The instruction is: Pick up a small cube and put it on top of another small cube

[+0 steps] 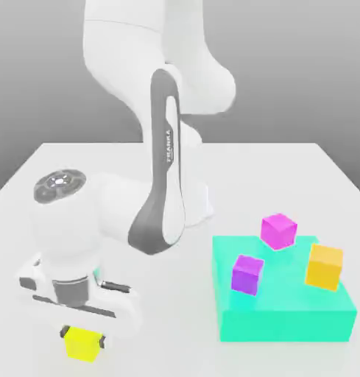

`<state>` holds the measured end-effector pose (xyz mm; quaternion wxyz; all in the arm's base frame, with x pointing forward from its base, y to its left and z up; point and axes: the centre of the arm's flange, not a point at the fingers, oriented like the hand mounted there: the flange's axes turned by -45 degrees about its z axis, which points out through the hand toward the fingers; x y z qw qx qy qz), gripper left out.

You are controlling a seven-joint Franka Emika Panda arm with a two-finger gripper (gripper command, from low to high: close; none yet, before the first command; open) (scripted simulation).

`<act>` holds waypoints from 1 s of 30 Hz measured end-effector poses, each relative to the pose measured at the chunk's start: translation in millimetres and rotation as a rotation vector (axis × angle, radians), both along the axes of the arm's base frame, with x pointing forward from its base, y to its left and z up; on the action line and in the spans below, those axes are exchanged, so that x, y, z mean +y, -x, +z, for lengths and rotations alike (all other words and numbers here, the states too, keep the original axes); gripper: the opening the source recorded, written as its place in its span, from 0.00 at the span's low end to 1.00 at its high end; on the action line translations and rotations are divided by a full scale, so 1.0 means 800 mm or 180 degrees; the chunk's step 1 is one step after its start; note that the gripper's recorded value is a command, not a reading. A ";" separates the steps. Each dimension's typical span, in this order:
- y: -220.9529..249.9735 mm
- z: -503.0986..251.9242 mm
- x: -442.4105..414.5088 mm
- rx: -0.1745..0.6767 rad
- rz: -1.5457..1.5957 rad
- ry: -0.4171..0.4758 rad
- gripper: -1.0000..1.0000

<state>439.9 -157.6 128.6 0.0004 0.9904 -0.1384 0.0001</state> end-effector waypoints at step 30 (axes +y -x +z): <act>0.110 0.181 0.518 0.0008 0.6184 -0.0013 0.00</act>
